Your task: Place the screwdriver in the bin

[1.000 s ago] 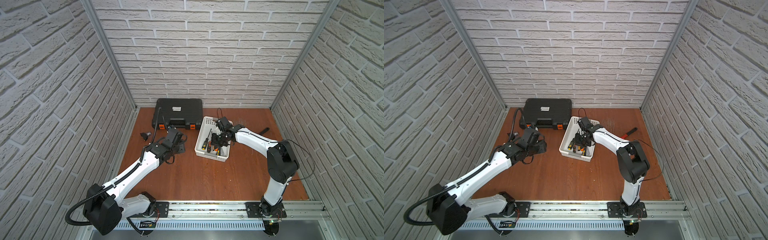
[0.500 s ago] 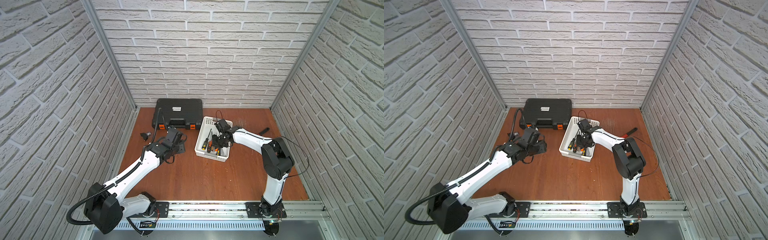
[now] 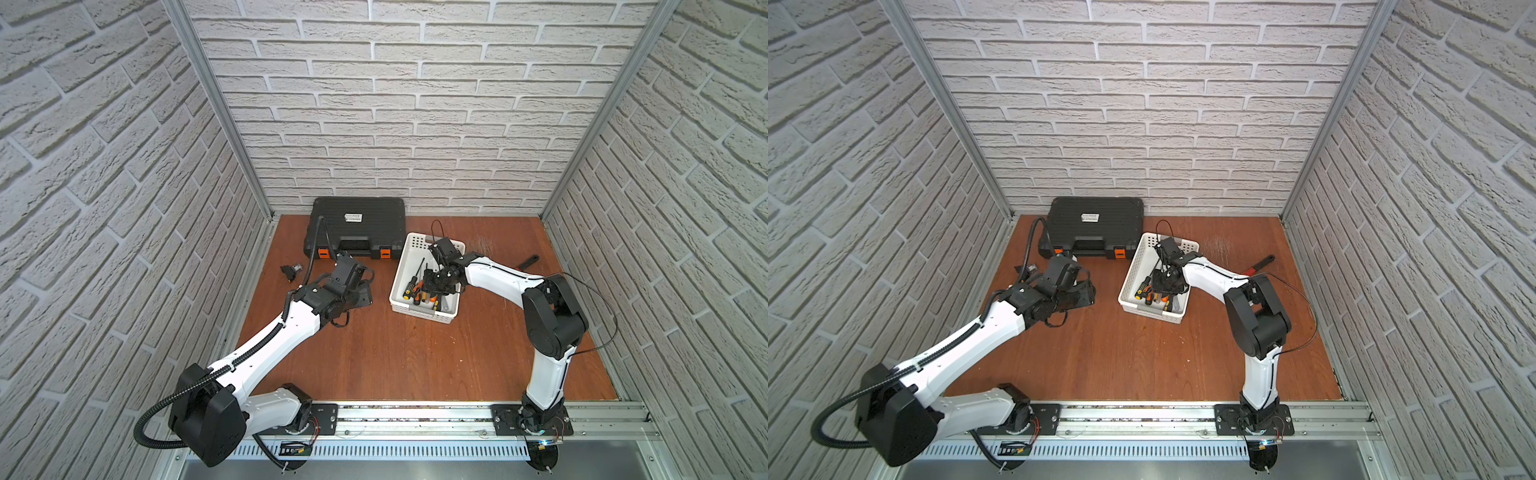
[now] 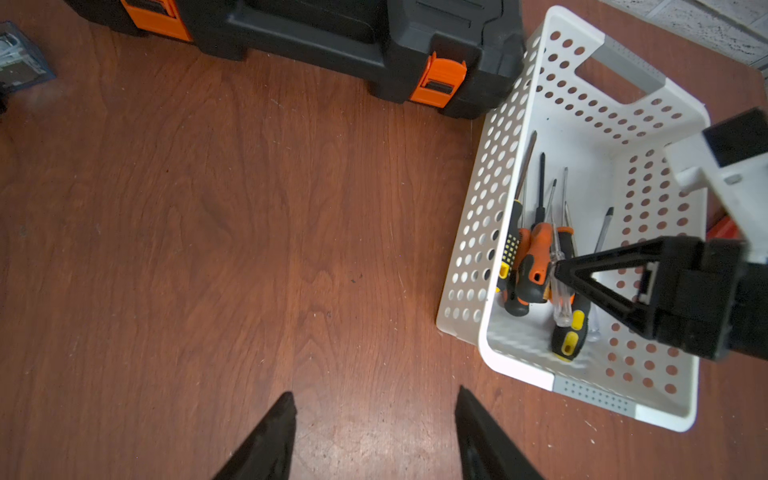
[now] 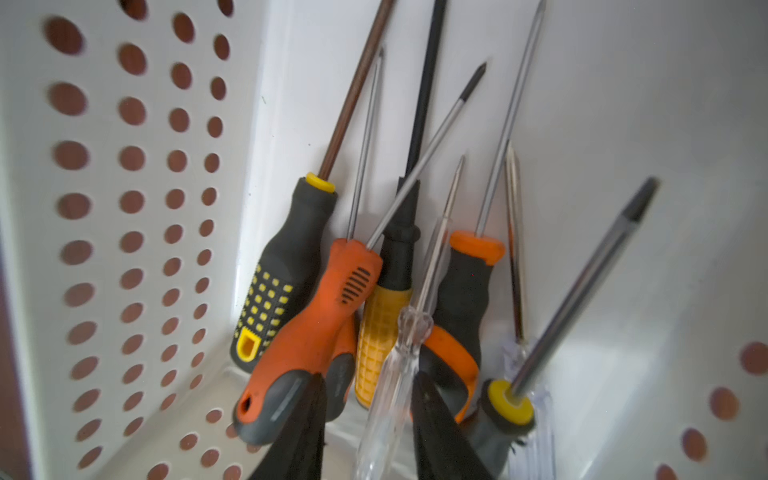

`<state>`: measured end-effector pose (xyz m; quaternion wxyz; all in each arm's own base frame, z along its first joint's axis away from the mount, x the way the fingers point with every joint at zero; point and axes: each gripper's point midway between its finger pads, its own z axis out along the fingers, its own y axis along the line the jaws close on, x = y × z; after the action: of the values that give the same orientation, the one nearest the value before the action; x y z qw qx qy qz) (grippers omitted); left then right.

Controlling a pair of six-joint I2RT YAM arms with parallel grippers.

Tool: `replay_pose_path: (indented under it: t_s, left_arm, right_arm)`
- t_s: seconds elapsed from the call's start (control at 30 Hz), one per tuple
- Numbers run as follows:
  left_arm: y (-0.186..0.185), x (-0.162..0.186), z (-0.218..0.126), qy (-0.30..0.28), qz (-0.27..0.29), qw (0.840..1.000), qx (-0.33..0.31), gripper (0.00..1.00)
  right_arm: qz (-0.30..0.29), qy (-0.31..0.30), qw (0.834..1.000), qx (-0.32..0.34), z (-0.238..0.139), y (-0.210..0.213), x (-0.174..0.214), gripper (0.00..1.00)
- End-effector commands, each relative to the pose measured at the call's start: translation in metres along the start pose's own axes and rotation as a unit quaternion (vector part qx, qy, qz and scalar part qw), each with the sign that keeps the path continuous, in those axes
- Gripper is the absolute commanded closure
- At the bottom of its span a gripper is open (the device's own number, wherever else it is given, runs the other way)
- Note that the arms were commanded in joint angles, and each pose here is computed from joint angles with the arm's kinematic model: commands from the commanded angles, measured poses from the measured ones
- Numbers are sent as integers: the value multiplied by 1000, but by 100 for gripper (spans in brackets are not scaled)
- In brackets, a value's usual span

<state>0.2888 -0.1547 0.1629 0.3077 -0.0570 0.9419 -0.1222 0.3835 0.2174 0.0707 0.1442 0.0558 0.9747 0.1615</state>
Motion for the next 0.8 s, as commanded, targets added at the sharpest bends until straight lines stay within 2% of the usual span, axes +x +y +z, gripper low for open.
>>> replay_pose_path:
  t_s: [0.0, 0.17, 0.27, 0.37, 0.4, 0.5, 0.63, 0.7, 0.77]
  left_arm:
    - [2, -11, -7, -17, -3, 1000, -1, 34]
    - [10, -18, -11, -25, -5, 1000, -3, 25]
    - [21, -27, -13, -38, -1, 999, -13, 5]
    - [41, -35, -9, -50, 6, 998, -39, 2]
    - [50, -38, -6, -51, 9, 997, -49, 2]
    - [80, -42, 6, -51, 12, 995, -84, 2]
    - [112, -50, 18, -85, 21, 990, -113, 2]
    - [121, -52, 22, -117, 50, 983, -130, 2]
    - [131, -51, 27, -143, 71, 976, -146, 2]
  right_arm:
    - [-25, -61, 997, -37, -54, 24, -26, 63]
    - [-56, -102, 992, -50, -94, 32, -31, 63]
    - [-83, -139, 986, -36, -119, 25, -33, 63]
    - [-120, -178, 977, -16, -144, 17, -34, 60]
    - [-136, -192, 972, -9, -153, 15, -35, 57]
    - [-168, -244, 955, 23, -174, 2, -39, 35]
    - [-172, -307, 933, 81, -195, -30, -48, 11]
    - [-181, -349, 915, 91, -204, -43, -52, 4]
    - [-214, -395, 889, 92, -203, -51, -53, 1]
